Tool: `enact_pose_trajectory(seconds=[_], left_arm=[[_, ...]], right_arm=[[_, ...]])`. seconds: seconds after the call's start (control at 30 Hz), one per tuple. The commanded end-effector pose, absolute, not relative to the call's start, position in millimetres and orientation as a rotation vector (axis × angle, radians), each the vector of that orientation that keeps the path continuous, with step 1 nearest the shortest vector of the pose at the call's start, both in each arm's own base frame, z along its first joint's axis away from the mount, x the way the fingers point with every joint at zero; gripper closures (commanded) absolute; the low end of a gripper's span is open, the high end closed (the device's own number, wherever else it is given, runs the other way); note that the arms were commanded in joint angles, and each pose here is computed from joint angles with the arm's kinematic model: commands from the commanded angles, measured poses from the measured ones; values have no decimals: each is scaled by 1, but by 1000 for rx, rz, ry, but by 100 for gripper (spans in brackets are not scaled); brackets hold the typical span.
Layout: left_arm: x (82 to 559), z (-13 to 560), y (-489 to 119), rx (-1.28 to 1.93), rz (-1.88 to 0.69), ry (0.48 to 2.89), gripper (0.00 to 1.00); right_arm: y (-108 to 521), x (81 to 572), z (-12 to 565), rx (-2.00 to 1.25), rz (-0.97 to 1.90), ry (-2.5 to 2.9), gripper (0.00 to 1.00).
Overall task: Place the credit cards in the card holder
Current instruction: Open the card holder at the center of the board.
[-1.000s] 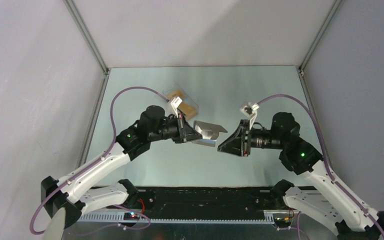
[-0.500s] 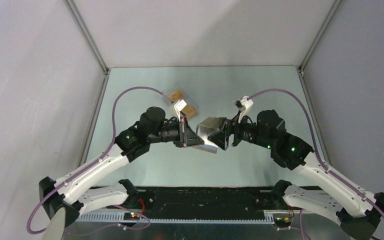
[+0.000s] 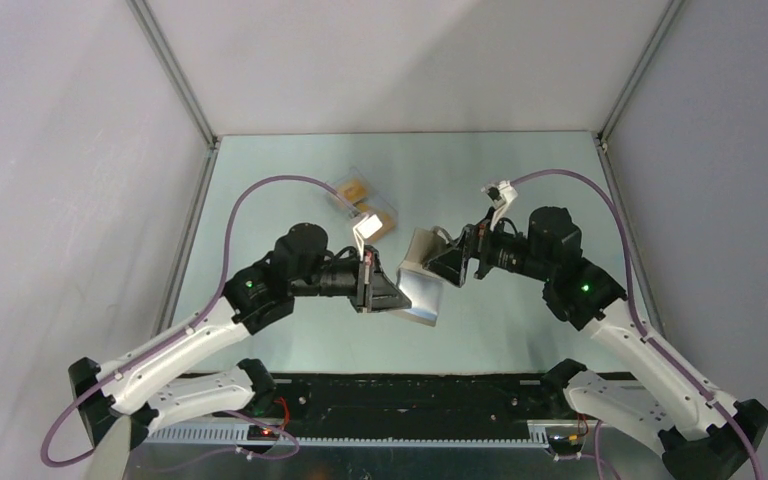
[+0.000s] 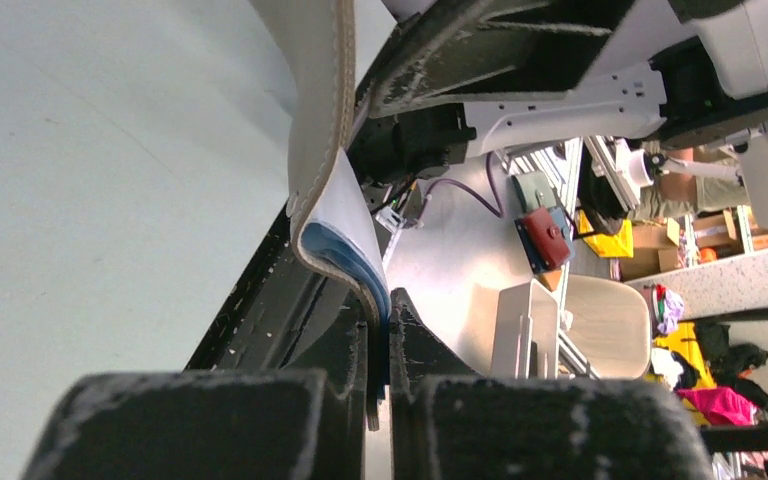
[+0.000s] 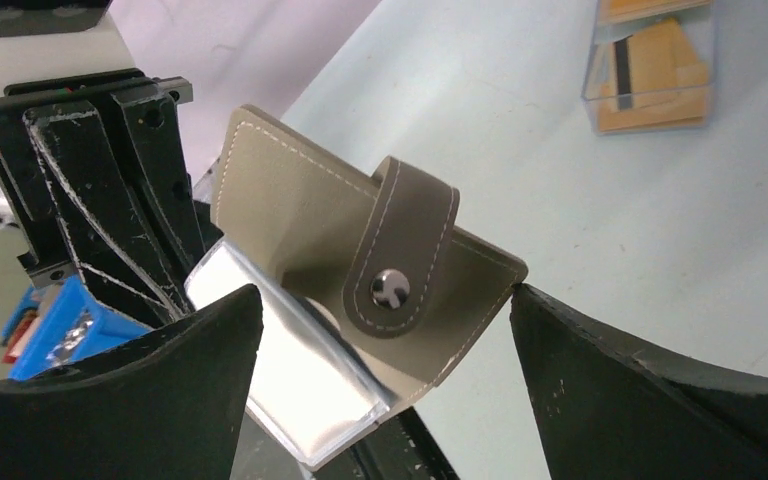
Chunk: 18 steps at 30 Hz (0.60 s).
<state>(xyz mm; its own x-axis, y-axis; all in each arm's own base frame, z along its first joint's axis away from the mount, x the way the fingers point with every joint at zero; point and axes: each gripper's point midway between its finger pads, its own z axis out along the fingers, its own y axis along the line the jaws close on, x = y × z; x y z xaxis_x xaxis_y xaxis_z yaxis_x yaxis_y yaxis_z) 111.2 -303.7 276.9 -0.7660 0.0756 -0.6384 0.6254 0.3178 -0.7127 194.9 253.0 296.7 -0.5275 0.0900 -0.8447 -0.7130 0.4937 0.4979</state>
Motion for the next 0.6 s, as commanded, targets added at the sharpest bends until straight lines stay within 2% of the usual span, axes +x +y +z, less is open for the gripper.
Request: enact_pose_trajectory(seconds=[0.0, 0.1, 0.27, 0.4, 0.43, 0.53, 0.57], left_arm=[[91, 313, -309, 778, -1539, 1936, 100], [90, 322, -309, 789, -1535, 1900, 100], [93, 338, -302, 768, -1501, 1827, 100], [90, 346, -299, 775, -1506, 1792, 100], [89, 347, -299, 781, -1512, 1786, 100], [86, 351, -299, 799, -1531, 1764, 100], [84, 353, -300, 809, -1540, 1757, 100]], right_arm=[[262, 185, 317, -584, 1282, 1755, 3], [268, 180, 311, -617, 1363, 1790, 4], [269, 170, 316, -650, 1535, 1747, 12], [267, 164, 313, -642, 1683, 1746, 30], [268, 163, 321, -641, 1718, 1715, 38], [270, 154, 323, -657, 1841, 1706, 53], [271, 150, 332, -648, 1886, 1678, 62]])
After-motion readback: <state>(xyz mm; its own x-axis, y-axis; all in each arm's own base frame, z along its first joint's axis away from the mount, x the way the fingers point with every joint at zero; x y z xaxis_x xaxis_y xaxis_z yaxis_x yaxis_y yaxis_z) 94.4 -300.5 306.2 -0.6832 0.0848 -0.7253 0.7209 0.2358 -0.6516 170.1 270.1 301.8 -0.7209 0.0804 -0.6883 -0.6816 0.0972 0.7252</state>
